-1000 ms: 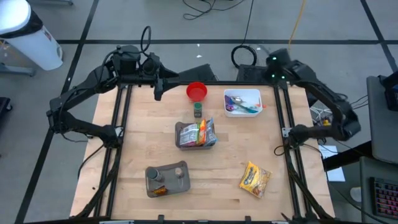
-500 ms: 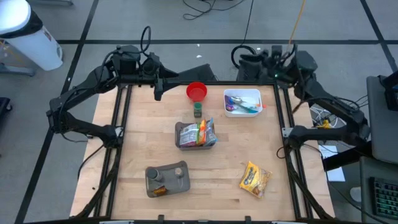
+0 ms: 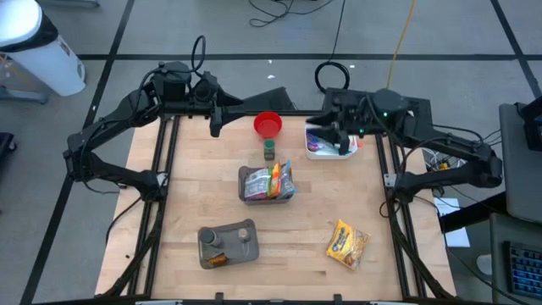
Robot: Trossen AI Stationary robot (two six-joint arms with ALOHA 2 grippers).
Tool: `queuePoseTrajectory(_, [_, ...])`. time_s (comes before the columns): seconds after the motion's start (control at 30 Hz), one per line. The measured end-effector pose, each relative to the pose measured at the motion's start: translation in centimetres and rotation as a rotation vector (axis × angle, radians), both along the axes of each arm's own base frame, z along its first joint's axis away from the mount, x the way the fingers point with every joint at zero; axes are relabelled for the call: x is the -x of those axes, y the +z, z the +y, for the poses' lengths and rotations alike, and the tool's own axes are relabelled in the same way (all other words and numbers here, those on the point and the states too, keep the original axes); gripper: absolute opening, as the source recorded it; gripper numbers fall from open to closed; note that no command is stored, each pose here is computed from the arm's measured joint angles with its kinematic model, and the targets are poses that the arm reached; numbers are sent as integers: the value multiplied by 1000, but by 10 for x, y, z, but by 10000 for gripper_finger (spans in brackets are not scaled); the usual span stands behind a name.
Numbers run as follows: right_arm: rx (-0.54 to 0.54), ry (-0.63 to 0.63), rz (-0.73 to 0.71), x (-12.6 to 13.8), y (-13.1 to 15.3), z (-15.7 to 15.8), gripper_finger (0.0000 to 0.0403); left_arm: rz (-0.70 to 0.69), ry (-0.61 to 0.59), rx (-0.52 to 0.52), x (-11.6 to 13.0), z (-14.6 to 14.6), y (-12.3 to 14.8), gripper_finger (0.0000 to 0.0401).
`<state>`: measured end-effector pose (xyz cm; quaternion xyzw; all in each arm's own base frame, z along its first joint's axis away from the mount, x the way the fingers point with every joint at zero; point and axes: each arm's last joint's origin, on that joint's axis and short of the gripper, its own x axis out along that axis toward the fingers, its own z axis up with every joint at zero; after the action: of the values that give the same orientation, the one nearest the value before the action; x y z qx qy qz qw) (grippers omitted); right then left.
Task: Pick & Place Food Item
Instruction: Put the yellow noodle pack into the top black bin
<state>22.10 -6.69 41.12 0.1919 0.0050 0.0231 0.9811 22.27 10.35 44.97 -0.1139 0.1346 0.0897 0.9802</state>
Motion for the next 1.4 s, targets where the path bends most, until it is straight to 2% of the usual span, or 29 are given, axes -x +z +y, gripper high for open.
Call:
queuePoseTrajectory(0.1, [9,80,-11,-1,1,6,187,0,0,0,0,0,0,230])
queuePoseTrajectory(0.7, [-19,315,-12,1,3,23,183,0,0,0,0,0,0,230])
queuePoseTrajectory(0.93, [38,275,-21,-2,2,21,183,0,0,0,0,0,0,230])
queuePoseTrajectory(1.1, [-21,198,-9,-4,1,19,185,0,0,0,0,0,0,230])
queuePoseTrajectory(1.27, [-70,43,-5,-6,0,14,181,0,0,0,0,0,0,230])
queuePoseTrajectory(1.4, [-71,20,-7,-6,0,13,182,0,0,0,0,0,0,230])
